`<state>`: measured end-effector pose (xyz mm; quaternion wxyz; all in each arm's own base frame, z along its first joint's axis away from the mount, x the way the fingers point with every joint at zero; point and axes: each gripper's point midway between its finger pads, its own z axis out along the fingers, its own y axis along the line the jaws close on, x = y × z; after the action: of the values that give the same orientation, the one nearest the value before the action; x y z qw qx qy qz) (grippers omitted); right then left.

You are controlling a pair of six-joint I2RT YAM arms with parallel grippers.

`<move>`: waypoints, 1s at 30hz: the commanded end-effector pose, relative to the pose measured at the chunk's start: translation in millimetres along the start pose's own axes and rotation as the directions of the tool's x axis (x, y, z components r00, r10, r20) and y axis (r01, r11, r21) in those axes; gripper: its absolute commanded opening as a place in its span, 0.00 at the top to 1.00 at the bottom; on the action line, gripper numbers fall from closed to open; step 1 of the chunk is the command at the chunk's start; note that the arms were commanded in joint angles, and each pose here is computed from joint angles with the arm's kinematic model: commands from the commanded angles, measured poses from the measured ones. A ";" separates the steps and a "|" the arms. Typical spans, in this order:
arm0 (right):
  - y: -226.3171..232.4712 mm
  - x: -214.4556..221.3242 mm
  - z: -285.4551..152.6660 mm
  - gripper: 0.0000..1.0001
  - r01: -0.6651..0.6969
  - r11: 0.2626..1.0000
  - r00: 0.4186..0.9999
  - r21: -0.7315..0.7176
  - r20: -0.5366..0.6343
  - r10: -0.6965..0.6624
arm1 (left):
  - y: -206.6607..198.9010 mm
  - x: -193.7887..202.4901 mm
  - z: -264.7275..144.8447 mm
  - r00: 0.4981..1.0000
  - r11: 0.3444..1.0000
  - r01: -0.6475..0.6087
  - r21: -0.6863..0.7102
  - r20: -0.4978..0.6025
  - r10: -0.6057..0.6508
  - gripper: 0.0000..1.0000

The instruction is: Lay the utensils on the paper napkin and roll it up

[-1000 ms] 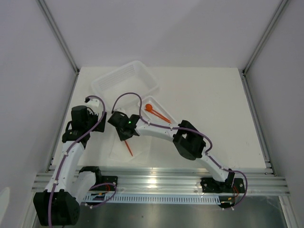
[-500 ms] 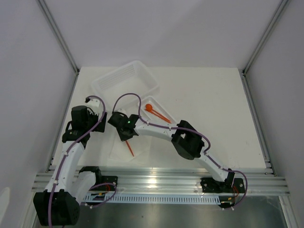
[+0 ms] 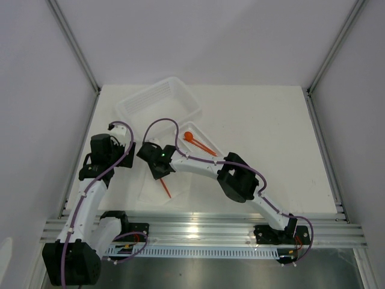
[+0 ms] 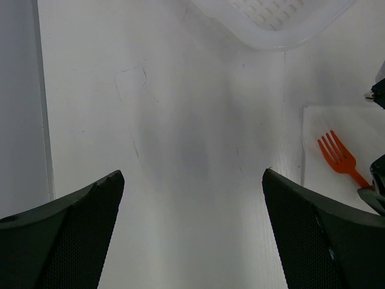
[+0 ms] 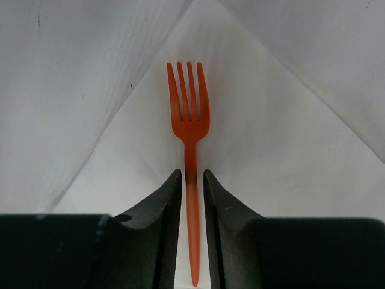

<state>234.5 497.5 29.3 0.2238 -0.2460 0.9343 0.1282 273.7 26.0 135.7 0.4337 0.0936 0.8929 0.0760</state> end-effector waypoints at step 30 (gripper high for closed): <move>-224.9 -119.8 -65.9 0.96 0.103 0.994 0.973 -0.037 0.211 -0.093 | 41.3 37.6 -26.7 0.982 0.984 0.020 -0.178 -0.180 -0.053 0.01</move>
<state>431.7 309.6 124.9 0.3350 -0.2176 0.9050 0.1462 238.1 58.1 132.5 0.3576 0.0581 0.9246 0.1181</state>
